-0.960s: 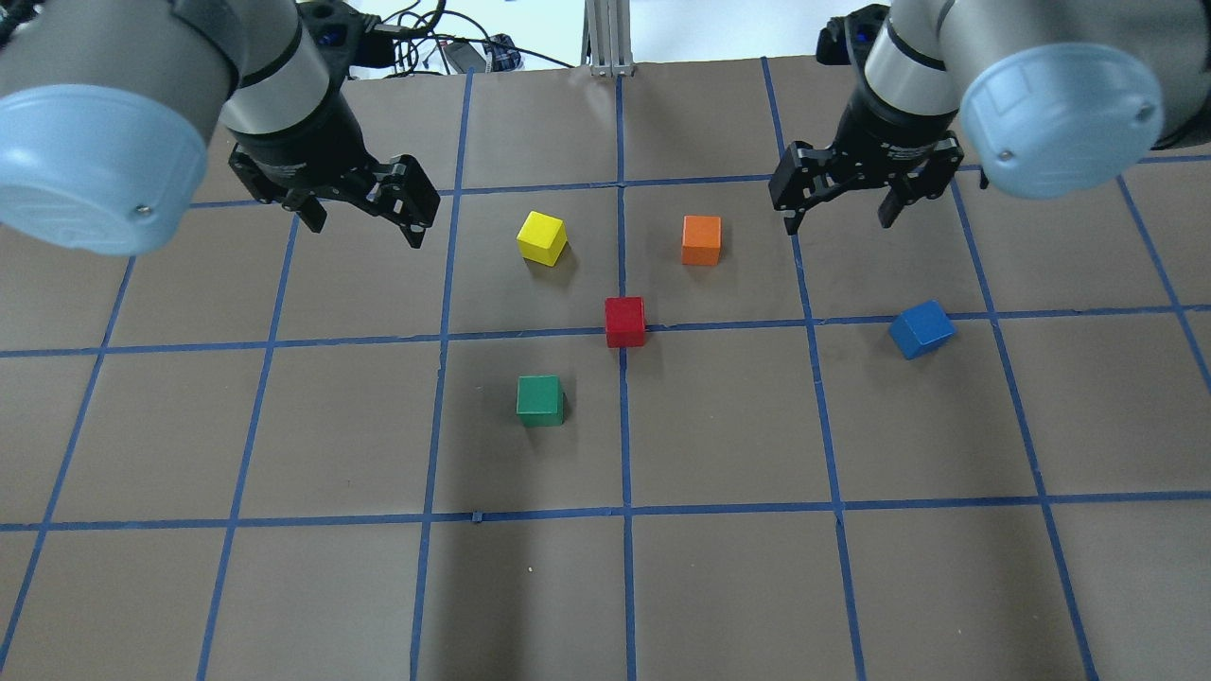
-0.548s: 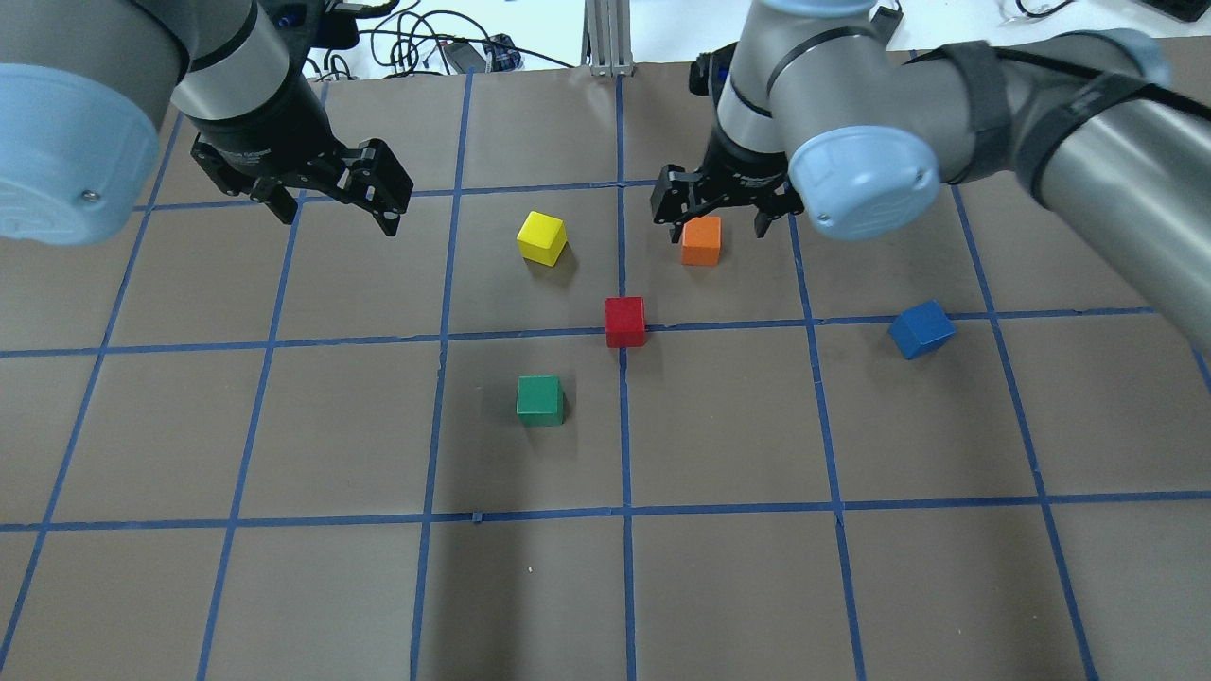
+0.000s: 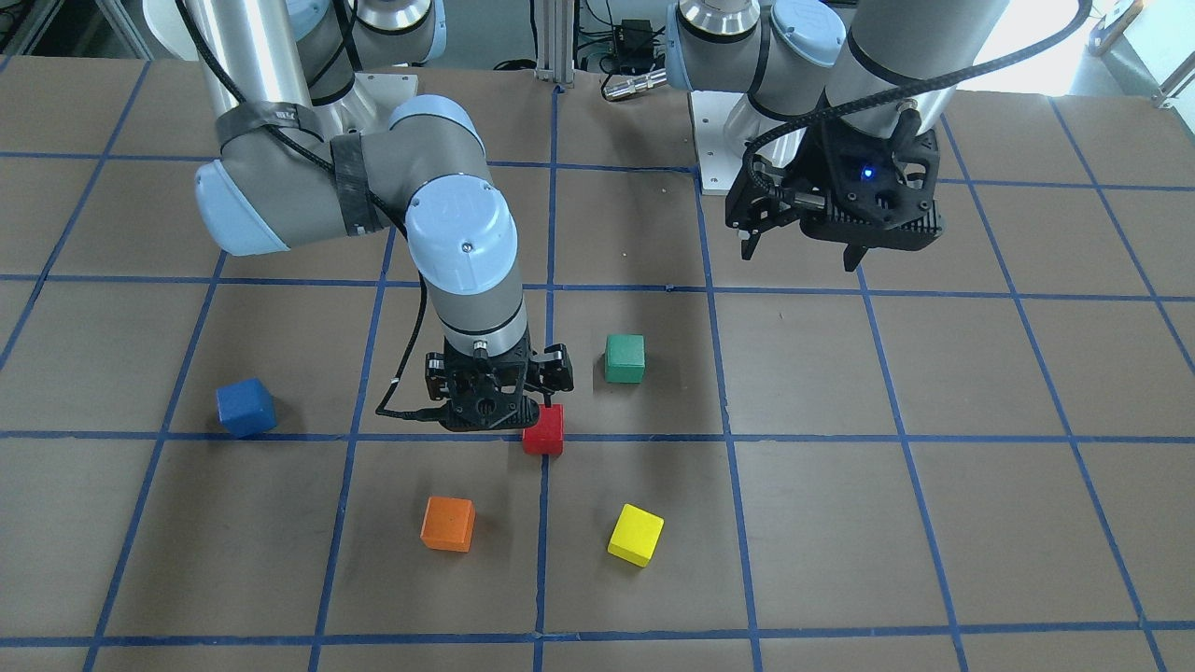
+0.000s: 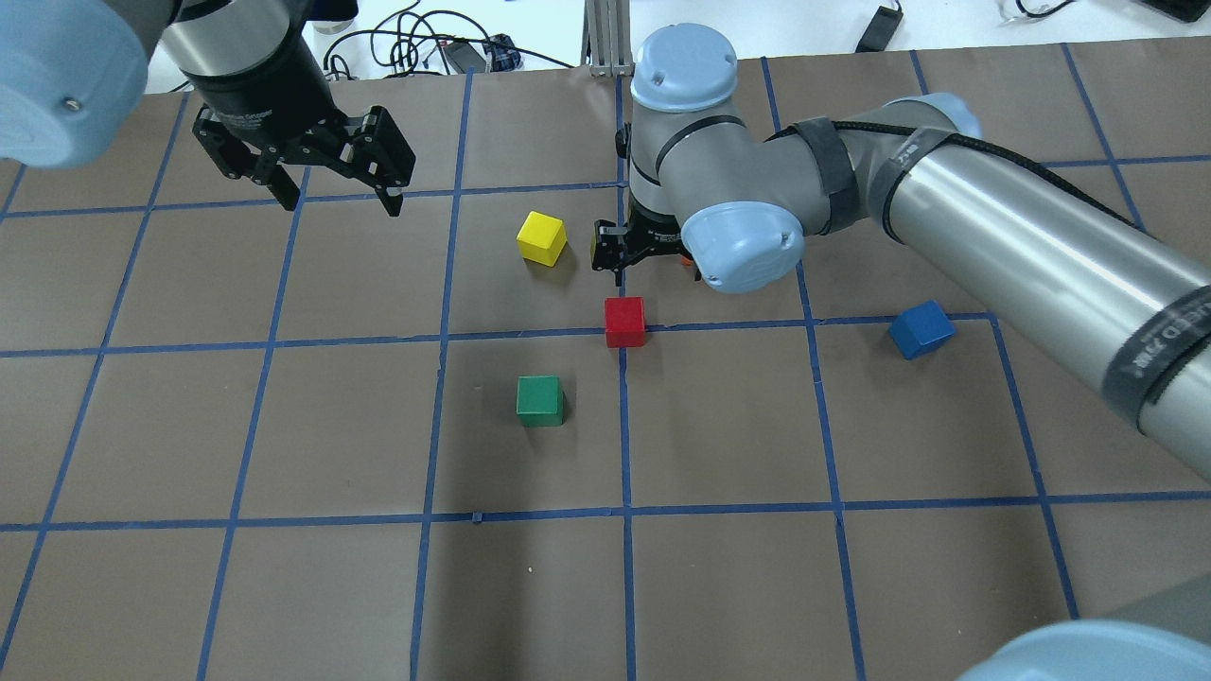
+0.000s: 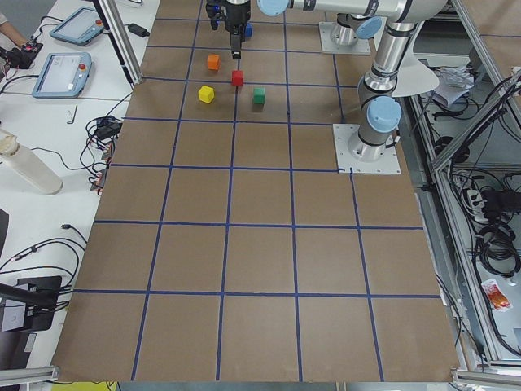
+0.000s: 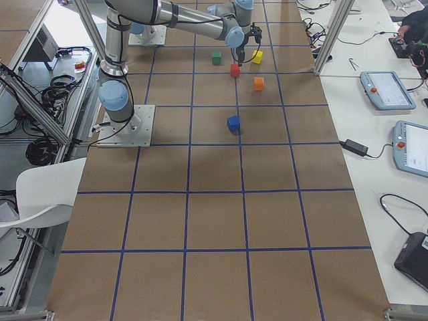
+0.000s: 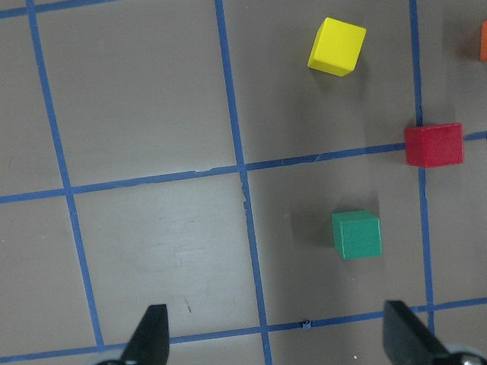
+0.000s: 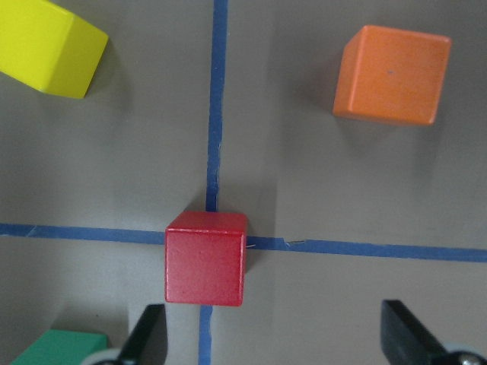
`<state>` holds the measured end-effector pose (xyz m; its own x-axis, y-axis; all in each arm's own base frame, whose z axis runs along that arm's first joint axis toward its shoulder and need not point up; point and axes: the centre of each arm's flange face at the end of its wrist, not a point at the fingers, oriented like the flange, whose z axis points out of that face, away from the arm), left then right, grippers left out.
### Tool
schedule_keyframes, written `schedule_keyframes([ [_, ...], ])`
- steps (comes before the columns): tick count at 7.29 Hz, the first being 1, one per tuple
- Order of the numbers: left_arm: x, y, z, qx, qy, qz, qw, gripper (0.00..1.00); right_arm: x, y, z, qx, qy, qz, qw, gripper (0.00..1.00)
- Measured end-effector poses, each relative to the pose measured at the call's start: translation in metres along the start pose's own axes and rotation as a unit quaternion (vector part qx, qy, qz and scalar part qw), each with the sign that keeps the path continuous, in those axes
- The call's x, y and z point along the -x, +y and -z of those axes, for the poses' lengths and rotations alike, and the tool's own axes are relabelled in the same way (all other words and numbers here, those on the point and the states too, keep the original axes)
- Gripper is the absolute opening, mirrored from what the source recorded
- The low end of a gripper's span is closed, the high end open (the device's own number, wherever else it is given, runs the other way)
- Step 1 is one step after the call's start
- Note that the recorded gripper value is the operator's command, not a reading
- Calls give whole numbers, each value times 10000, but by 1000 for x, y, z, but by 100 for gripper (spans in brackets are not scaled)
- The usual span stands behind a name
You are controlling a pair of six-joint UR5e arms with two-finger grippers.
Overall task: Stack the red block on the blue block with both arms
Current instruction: 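Reach the right gripper over the red cube and grasp it, then carry the red cube with the right gripper over the blue cube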
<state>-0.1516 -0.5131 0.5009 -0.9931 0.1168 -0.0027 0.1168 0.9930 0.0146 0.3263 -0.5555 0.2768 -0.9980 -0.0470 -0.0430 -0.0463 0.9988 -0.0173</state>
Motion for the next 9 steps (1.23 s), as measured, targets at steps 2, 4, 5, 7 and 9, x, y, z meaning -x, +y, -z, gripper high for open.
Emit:
schedule_keyframes([
  [2, 0, 6, -7, 121, -5, -8, 9999, 100, 18, -4, -36, 4, -21, -62, 10000, 100],
  [4, -1, 9, -10, 166, -10, -19, 9999, 100, 23, -8, -61, 19, -42, -33, 10000, 100],
  [5, -3, 11, -11, 160, -9, -32, 9999, 100, 23, -8, -70, 77, -30, -52, 10000, 100],
  [7, -5, 15, -13, 145, -3, -45, 9999, 100, 23, -7, -80, 179, -6, -69, 9998, 23],
  [9, -6, 17, -13, 136, 2, -54, 9999, 100, 23, -7, -82, 199, -6, -74, 9998, 0],
])
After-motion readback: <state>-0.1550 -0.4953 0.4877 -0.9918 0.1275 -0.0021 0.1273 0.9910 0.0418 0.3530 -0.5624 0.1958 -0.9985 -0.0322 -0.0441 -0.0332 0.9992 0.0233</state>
